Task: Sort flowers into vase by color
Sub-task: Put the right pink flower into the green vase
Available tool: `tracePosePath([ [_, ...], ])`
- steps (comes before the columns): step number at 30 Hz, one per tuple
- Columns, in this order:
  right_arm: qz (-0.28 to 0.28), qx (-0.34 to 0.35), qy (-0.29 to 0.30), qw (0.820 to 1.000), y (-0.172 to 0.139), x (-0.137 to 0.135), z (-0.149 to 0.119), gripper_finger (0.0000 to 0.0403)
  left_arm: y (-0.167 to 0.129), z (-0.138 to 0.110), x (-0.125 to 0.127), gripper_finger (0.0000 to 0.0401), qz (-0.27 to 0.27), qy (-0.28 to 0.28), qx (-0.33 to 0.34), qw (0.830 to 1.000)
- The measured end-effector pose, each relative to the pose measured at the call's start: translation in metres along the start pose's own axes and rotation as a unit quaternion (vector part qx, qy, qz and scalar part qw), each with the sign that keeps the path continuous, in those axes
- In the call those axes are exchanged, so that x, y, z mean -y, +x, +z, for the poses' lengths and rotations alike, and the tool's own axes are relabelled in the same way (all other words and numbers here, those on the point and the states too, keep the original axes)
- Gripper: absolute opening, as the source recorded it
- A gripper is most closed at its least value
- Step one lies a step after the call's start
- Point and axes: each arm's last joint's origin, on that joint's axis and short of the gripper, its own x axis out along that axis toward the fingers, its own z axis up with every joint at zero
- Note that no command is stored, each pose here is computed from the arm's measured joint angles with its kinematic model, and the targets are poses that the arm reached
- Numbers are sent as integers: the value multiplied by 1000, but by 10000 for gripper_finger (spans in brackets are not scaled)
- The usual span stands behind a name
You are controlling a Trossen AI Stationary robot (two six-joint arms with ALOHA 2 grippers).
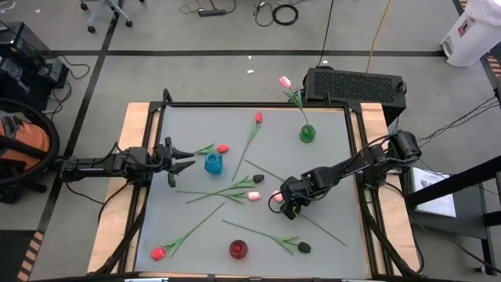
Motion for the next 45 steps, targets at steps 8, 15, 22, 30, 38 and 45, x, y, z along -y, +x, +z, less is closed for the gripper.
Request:
tracePosePath([
  [8,-3,-3,2,1000,1,1,0,141,0,0,0,132,0,0,0,1000],
  [15,5,-5,1,1000,1,0,0,68,0,0,0,132,0,0,0,1000],
  [22,26,-6,-4,1000,2,-4,1,6,0,0,0,132,0,0,0,1000],
  [30,27,-7,-1,1000,2,-4,1,4,0,0,0,132,0,0,0,1000],
  [38,21,16,-12,1000,1,-5,2,2,0,0,0,132,0,0,0,1000],
  [45,21,75,-55,995,-14,-20,17,2,0,0,0,132,0,0,0,1000],
])
